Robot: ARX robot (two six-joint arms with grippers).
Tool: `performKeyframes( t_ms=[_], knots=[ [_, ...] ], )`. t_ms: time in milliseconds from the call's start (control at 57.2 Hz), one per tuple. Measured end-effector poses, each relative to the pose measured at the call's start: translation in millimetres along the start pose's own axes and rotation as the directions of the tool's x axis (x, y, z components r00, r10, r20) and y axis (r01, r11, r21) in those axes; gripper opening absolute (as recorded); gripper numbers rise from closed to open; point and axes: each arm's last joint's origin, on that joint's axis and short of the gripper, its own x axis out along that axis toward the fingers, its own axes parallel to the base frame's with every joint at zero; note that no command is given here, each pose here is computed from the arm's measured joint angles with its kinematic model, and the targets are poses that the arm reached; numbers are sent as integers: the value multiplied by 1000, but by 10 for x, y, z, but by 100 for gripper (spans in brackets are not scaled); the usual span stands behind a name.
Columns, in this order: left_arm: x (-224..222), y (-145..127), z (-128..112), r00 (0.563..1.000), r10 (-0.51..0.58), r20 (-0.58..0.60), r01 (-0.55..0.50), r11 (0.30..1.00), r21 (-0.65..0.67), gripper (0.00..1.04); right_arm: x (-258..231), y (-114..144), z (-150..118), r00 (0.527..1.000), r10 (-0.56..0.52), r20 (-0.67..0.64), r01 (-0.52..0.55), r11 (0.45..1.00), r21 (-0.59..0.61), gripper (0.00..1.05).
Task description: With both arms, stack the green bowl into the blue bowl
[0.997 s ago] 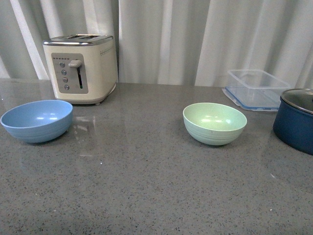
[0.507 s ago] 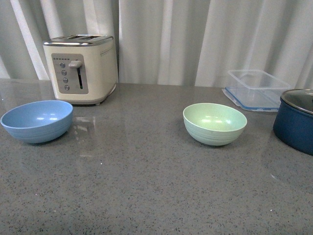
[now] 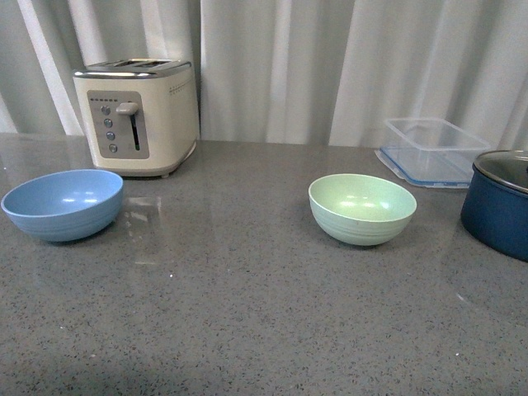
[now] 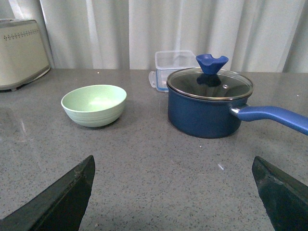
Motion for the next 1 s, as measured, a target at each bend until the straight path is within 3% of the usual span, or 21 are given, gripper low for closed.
performKeyframes(
  t_ms=[297, 490, 682, 997],
  knots=[
    [395, 87, 674, 997, -47, -62, 39, 991, -128, 98, 0, 0, 0, 1000, 0, 0, 0, 1000, 0, 95],
    [778, 153, 880, 988, -33, -149, 4, 983, -186, 98, 0, 0, 0, 1000, 0, 0, 0, 1000, 0, 95],
    [1298, 153, 873, 955, -65, -288, -13, 965, -261, 98, 0, 0, 0, 1000, 0, 0, 0, 1000, 0, 95],
    [1990, -20, 847, 914, -112, -389, -28, 941, -337, 98, 0, 0, 0, 1000, 0, 0, 0, 1000, 0, 95]
  ],
)
